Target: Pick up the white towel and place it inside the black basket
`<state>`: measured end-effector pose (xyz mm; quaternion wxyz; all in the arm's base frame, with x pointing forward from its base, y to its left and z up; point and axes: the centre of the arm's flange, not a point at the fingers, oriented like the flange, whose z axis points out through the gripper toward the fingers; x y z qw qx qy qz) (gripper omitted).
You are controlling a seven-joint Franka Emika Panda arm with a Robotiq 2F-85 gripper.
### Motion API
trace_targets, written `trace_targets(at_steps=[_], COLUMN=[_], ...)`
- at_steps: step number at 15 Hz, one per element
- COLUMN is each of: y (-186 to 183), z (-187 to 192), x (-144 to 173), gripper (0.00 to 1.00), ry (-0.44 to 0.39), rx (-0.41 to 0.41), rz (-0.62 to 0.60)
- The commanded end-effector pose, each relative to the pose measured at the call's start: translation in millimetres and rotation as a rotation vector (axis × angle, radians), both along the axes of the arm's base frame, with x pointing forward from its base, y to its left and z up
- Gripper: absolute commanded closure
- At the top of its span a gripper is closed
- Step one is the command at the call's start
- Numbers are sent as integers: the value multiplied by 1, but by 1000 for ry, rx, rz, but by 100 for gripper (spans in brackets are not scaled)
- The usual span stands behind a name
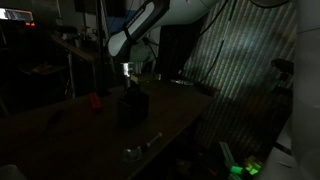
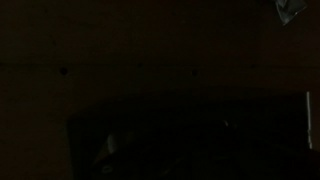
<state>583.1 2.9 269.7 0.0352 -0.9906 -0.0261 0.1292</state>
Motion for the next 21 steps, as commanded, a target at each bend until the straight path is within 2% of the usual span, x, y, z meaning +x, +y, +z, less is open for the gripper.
trace_targets(at_steps=[1, 5, 11, 18, 19, 20, 21], y=[3, -5, -21, -24, -22, -28, -27], z=[-16, 2, 66, 136, 141, 127, 131], x=[-1, -7, -26, -59, -67, -39, -43], gripper=[100, 100, 100, 99, 76, 73, 94], ry=[33, 5, -124, -292, -302, -253, -258], rx=[24, 39, 116, 140, 151, 133, 133], rz=[-4, -36, -143, -225, -227, -203, -203])
